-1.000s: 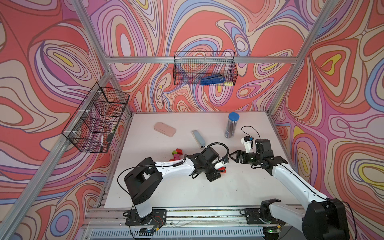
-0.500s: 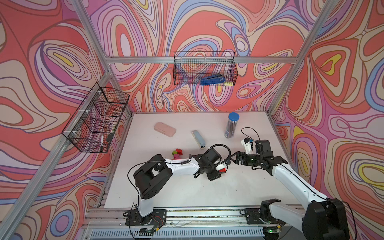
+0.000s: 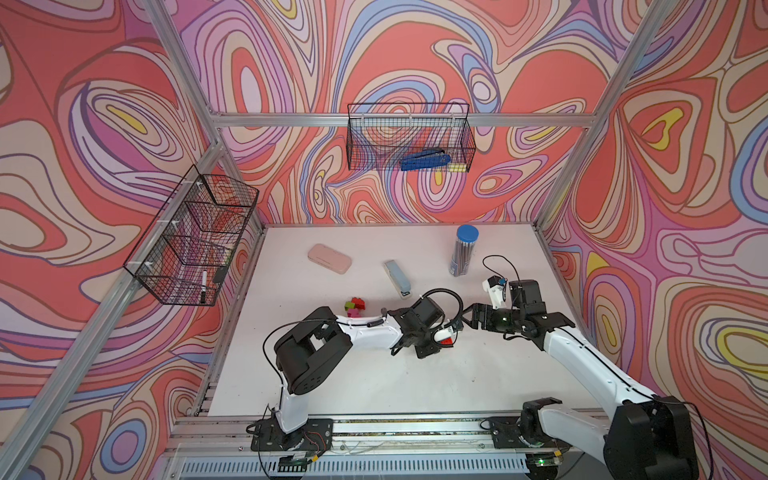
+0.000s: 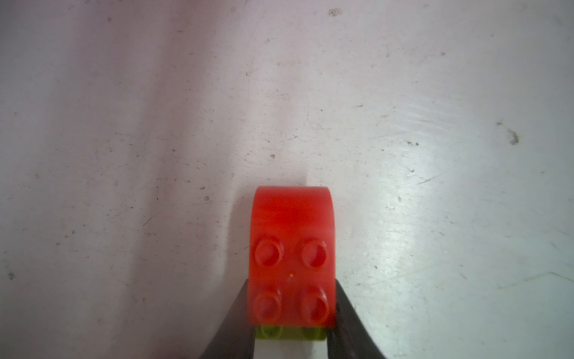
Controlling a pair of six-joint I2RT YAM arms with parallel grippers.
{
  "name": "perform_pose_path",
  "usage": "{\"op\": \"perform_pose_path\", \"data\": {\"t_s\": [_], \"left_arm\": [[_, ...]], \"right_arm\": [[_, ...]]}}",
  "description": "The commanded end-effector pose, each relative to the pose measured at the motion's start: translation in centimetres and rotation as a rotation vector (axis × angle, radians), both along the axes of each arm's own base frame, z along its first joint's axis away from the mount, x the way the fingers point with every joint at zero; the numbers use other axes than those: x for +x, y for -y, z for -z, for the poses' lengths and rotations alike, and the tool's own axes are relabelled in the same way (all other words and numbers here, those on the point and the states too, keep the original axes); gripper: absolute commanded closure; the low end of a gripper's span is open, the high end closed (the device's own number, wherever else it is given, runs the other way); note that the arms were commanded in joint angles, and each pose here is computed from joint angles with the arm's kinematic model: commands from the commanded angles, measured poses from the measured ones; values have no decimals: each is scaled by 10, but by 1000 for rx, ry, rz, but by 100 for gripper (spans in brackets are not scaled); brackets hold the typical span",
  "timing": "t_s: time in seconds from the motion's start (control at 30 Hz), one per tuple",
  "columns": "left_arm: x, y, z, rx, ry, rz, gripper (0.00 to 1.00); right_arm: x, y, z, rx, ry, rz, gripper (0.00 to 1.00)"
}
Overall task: Assemble the letter s with lego
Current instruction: Pick up the lego brick from the center of the board, then assemble the lego brick with the lego brick.
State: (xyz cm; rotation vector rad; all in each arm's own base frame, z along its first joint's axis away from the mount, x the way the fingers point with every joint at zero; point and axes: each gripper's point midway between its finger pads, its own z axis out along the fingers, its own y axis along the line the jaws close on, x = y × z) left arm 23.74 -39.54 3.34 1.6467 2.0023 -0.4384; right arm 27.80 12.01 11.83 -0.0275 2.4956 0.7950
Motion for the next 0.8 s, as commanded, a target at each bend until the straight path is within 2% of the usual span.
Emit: {"op": "perform_pose_path", "data": {"t_s": [0.0,0.23,0.37,0.53,0.77], "left_arm": [[-5,0,-14,12,3,35,72],[-27,-25,-50,55,-35,87,74],[-31,-46,-71,52,-47,87,74],[-20,-66,-95,-1,-34,44,74],[4,-84,-110,-35,16,9,75]], "right_arm": [[3,0,6,10,5,11,14],[14,-11,-4,103,68,5,14],[19,-18,1,178,47,28,15],[19,-36,7,338,1,12,18],[16,-64,12,437,-42,-28,19]]}}
